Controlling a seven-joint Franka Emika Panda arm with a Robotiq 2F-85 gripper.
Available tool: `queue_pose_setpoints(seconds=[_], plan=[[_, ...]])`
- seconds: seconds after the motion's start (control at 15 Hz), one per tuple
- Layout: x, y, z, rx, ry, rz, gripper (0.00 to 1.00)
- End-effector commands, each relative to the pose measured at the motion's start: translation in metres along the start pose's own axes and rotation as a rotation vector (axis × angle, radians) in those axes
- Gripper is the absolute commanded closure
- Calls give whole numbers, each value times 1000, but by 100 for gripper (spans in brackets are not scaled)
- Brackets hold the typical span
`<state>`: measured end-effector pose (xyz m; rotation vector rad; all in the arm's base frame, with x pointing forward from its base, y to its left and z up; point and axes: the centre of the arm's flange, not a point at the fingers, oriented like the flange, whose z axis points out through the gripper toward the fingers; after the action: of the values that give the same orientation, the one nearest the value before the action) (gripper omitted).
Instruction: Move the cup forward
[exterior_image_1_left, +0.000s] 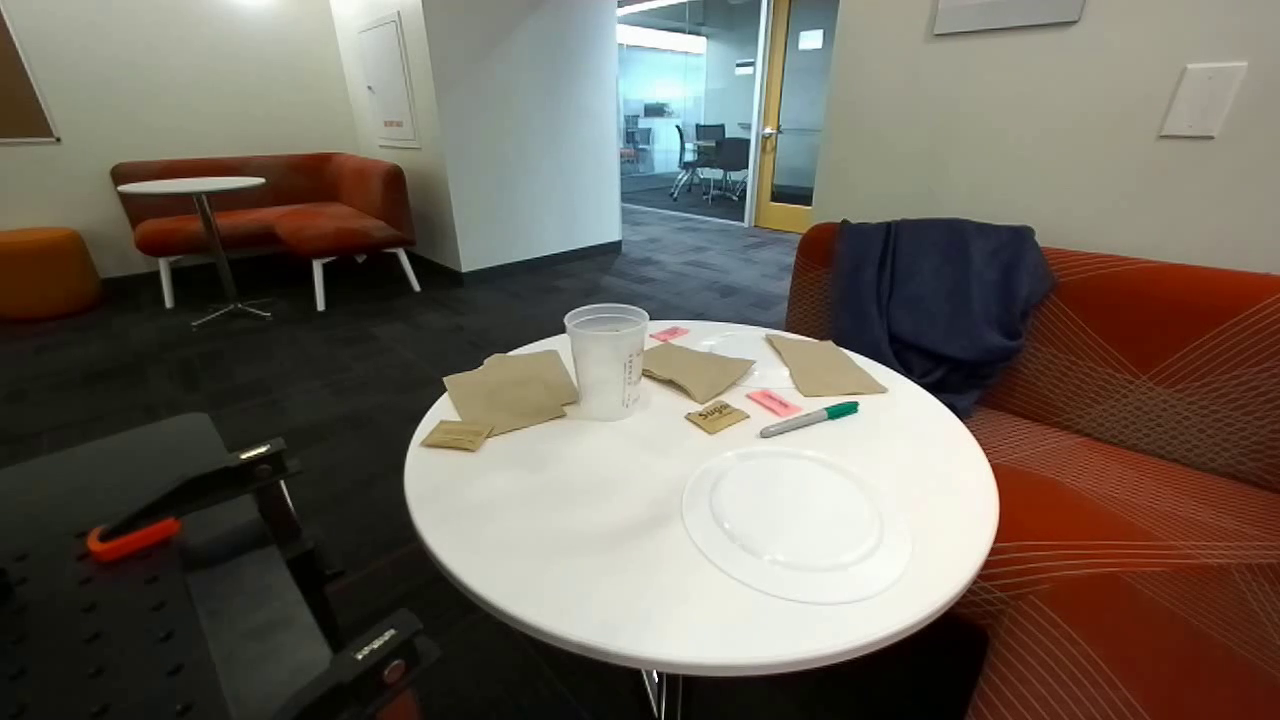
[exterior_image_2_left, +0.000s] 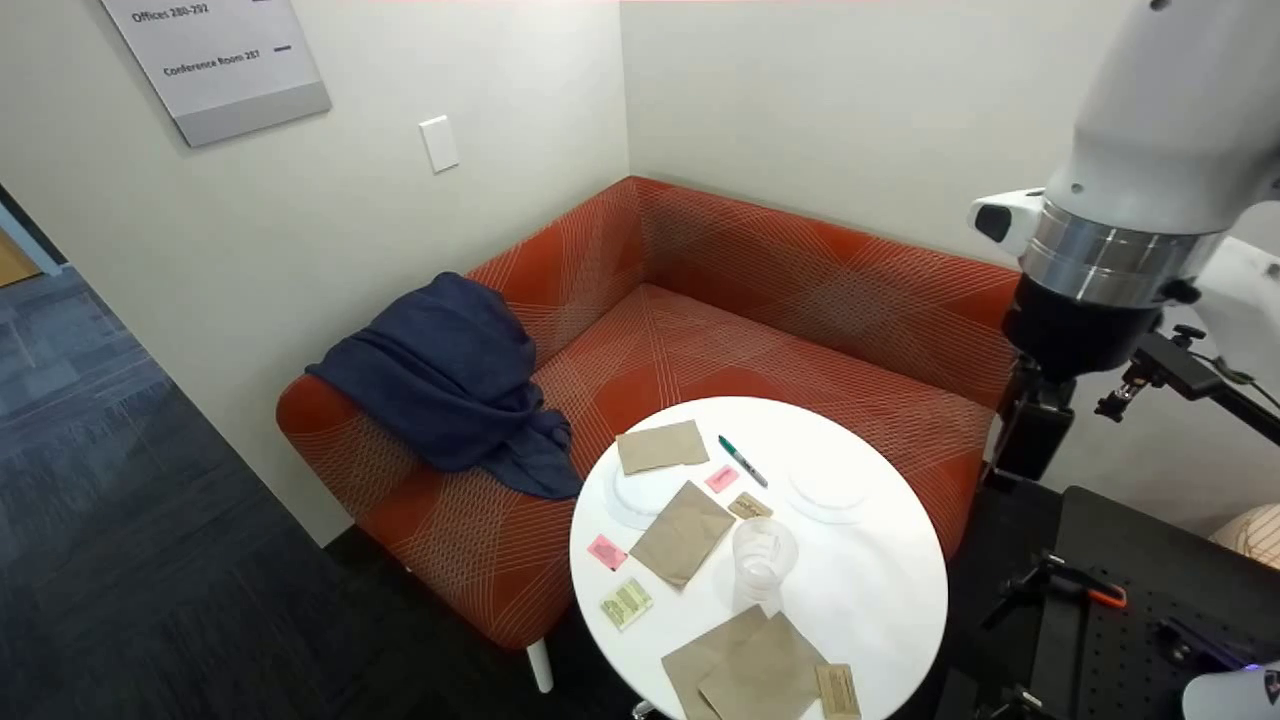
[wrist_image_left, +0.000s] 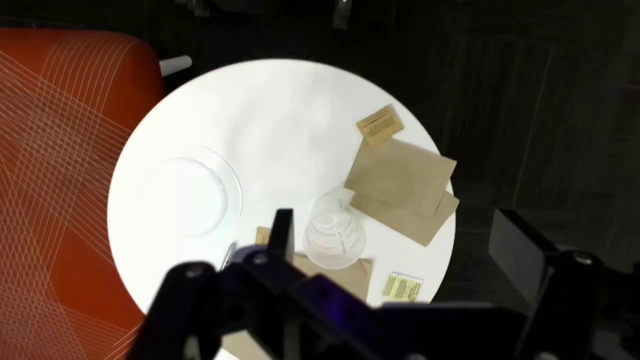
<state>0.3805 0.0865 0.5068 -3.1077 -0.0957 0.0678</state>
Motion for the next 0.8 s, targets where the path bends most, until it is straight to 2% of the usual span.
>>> queue_pose_setpoints(seconds=[0.0,0.27,0.47,0.73], plan=[[37,7,25,-35,50,75,0],[63,23,57,-11,73,126,0],[71,34,85,16,69,144,0],[77,44,123,15,83,174,0]])
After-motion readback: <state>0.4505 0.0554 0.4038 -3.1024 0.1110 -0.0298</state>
